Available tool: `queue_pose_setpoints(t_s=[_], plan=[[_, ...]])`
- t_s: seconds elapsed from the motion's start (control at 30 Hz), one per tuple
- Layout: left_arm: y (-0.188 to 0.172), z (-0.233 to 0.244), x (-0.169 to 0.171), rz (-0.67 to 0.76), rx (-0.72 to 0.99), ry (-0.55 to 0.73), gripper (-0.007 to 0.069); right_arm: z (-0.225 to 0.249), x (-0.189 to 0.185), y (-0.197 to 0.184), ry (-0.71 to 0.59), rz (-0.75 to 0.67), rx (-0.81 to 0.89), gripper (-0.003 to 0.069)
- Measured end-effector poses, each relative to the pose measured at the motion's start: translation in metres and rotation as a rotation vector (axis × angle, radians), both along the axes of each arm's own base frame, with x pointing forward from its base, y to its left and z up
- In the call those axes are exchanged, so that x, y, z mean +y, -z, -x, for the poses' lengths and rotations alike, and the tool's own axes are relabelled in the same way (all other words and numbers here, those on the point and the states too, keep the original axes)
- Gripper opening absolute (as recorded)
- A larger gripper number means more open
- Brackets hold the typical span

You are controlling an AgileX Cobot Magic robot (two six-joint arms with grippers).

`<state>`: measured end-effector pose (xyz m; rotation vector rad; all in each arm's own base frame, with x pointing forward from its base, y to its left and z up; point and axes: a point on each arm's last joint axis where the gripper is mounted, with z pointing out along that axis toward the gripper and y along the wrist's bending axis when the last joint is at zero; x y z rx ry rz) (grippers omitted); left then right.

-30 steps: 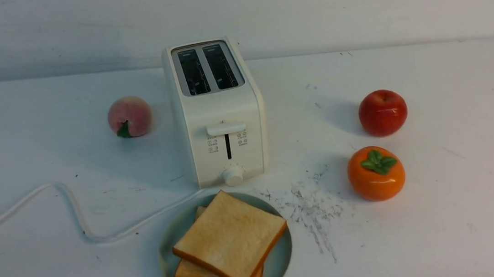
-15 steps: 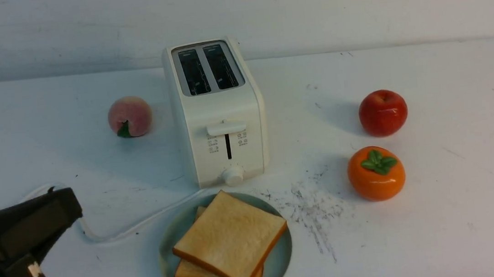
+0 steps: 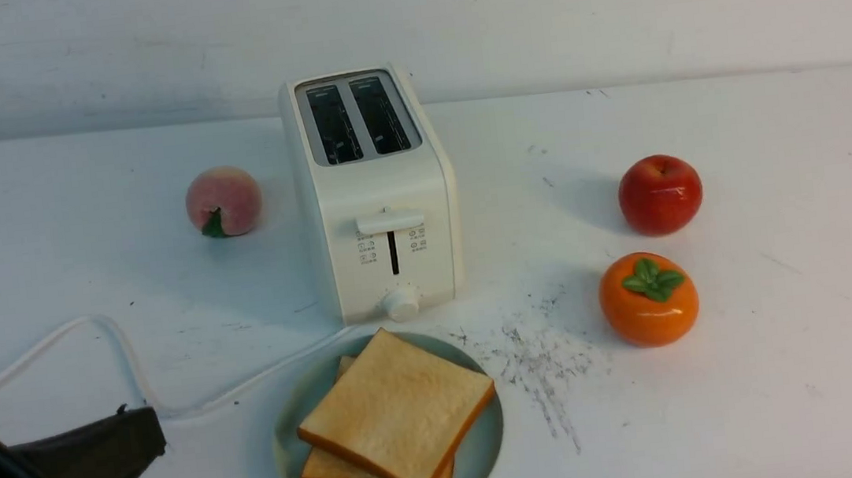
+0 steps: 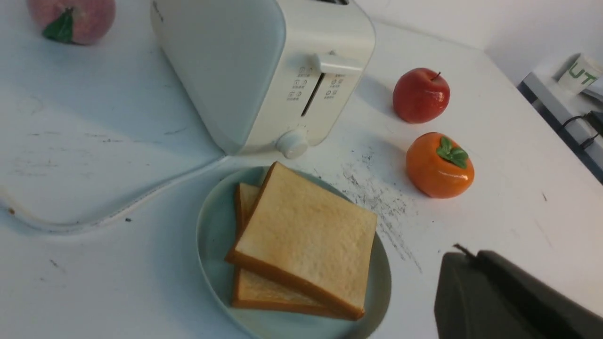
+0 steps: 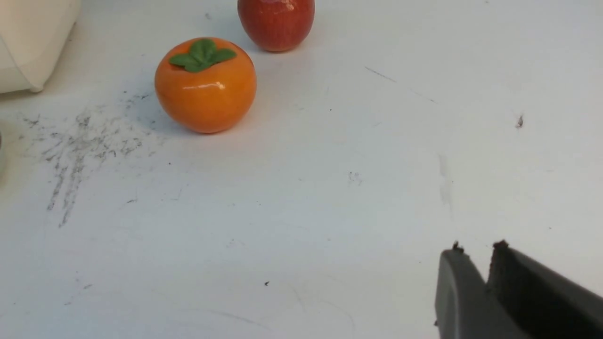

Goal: Take toasted bread from bread machine on white table place on plate.

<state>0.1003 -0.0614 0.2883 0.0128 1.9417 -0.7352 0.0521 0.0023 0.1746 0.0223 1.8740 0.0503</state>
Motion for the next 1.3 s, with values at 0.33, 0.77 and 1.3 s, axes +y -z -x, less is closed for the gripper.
queue_pose_setpoints(t_s=[0.33,0.77,1.3], plan=[[0.002,0.0,0.0,-0.015,0.017,0.0,-0.0014,0.0,0.0,0.0,0.0,0.0,0.0,0.0116],[0.053,0.016,0.015,-0.103,0.005,-0.019,-0.0014,0.0,0.0,0.0,0.0,0.0,0.0,0.0127],[0.105,0.044,0.054,-0.001,-0.132,-0.391,-0.0014,0.0,0.0,0.0,0.0,0.0,0.0,0.0141]])
